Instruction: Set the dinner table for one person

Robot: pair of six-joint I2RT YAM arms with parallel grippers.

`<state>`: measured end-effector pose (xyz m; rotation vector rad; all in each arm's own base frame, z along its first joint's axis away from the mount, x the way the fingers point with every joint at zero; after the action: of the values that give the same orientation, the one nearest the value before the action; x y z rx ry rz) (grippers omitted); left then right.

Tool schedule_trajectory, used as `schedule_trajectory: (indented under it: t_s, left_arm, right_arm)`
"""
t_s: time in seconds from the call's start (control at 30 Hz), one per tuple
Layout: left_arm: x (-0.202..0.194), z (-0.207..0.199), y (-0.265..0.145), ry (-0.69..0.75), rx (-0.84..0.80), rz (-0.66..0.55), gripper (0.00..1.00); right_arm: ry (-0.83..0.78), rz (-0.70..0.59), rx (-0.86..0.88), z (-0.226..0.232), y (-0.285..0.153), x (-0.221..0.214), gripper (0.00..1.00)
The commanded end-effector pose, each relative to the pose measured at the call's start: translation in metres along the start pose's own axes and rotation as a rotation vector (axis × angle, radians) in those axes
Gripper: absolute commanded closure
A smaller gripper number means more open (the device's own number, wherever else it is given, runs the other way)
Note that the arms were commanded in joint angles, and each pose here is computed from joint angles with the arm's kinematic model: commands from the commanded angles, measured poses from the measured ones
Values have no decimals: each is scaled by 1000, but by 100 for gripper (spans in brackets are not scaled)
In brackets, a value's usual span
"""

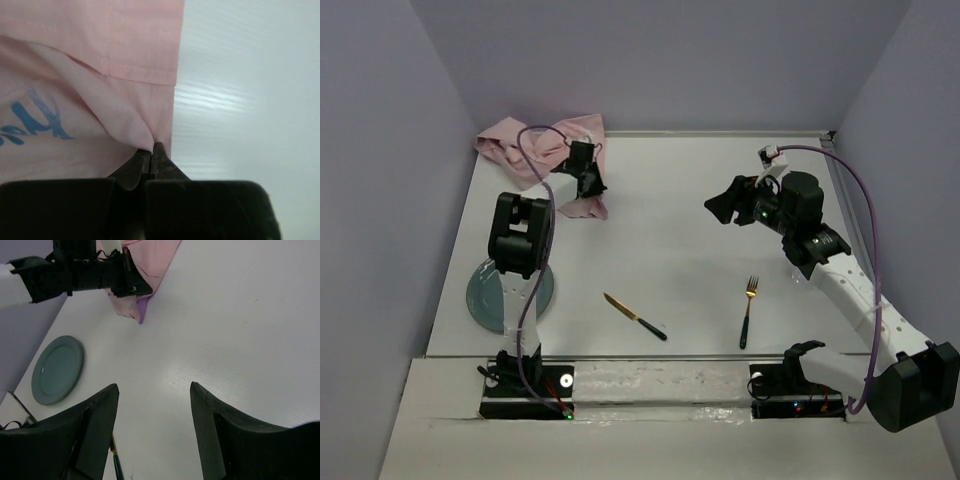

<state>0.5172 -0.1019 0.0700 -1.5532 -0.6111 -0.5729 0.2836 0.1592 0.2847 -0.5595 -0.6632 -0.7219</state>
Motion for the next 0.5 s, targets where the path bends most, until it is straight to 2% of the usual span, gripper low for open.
schedule_trajectory:
  t_s: [0.0, 0.03, 0.07, 0.13, 0.17, 0.23, 0.27, 0.3, 0.37, 0.43, 0.47]
  left_arm:
    - [-5, -117, -61, -38, -354, -104, 100]
    - [-3, -152, -81, -64, -441, -153, 100]
    - [-25, -162, -84, -75, -464, -123, 100]
    - [-40, -189, -99, -99, -537, -124, 100]
    - [-57, -211, -113, -115, -600, -113, 89]
    - [-61, -229, -134, -123, -643, -144, 67]
    - [-70, -236, -142, -109, -649, -146, 43]
    - [-68, -236, -148, -112, -641, -164, 32]
    - [-46, -219, -166, -117, -591, -263, 16]
    - [-16, -198, -185, -142, -505, -376, 14]
    - [-9, -187, -187, -143, -473, -389, 13]
  right_arm:
    - [-49, -89, -14, 4, -7, 13, 35]
    - [-51, -100, -22, 3, -9, 14, 35]
    - [-58, -112, -26, 4, -12, 16, 35]
    - [-65, -126, -45, 3, -14, 18, 35]
    - [-66, -131, -49, 3, -15, 19, 35]
    - [-73, -136, -66, 1, -17, 19, 35]
    - [-74, -138, -72, 0, -16, 20, 35]
    - [-76, -138, -84, -2, -16, 20, 35]
    - [-77, -137, -89, -2, -15, 21, 35]
    - [-75, -129, -98, -5, -12, 19, 35]
    - [-74, -127, -100, -6, -11, 19, 35]
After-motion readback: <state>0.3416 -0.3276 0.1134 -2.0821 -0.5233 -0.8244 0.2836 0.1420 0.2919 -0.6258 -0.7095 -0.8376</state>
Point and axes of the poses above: each gripper's point midway between its finger pads, its own y axis out along the fingers, its own z axis along the line the jaws close on, x = y × z, the point moved 5 cm from there along -y, back along the fingers, and after that the axes turned 15 degrees about y, right-handed, at the moved point
